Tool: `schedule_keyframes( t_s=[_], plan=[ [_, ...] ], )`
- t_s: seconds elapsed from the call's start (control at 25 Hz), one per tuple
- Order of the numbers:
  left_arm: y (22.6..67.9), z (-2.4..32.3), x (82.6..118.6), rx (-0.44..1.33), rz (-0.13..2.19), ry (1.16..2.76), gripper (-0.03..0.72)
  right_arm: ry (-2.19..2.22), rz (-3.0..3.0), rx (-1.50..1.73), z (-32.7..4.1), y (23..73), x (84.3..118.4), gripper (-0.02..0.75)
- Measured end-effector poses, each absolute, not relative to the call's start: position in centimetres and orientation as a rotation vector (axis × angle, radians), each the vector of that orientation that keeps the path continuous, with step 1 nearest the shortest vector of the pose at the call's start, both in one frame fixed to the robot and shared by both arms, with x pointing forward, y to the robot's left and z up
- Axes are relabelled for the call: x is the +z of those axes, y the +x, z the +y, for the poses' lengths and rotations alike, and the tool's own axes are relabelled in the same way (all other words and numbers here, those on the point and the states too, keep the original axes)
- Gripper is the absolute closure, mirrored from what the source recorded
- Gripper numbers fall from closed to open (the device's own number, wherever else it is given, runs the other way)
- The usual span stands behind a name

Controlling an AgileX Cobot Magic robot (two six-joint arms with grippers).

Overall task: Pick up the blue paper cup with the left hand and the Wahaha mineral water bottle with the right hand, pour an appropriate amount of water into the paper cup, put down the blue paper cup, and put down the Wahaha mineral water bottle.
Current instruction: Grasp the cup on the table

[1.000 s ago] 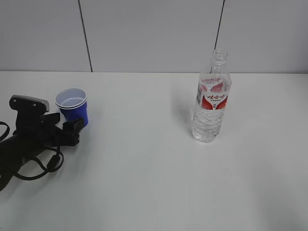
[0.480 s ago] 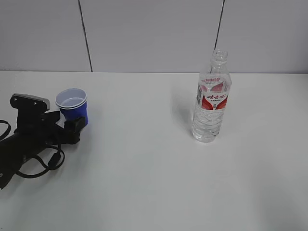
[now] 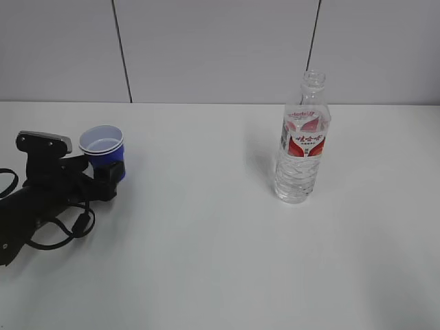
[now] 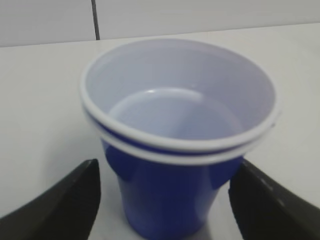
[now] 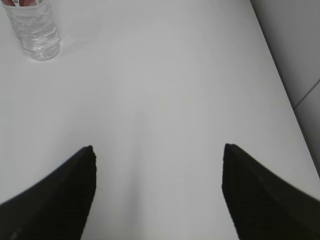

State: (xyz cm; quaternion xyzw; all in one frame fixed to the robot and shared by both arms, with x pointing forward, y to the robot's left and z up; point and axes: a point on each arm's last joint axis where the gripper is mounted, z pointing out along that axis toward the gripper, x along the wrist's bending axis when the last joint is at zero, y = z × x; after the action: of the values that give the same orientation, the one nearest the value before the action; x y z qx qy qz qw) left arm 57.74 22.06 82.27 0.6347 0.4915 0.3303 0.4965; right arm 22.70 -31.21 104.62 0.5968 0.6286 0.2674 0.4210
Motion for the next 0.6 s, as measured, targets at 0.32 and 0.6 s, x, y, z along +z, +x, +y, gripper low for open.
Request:
schedule_keyframes(
  t_s=[0.32, 0.6],
  plan=[
    [58.0, 21.9, 82.3, 0.795, 1.18, 1.535, 0.071, 1.496, 1.576, 0.672, -31.2, 22.7, 104.6, 0.15],
    [58.9, 21.7, 82.6, 0.802, 1.156, 1.514, 0.071, 1.496, 1.577, 0.677, -31.2, 22.7, 104.6, 0.15]
  ],
)
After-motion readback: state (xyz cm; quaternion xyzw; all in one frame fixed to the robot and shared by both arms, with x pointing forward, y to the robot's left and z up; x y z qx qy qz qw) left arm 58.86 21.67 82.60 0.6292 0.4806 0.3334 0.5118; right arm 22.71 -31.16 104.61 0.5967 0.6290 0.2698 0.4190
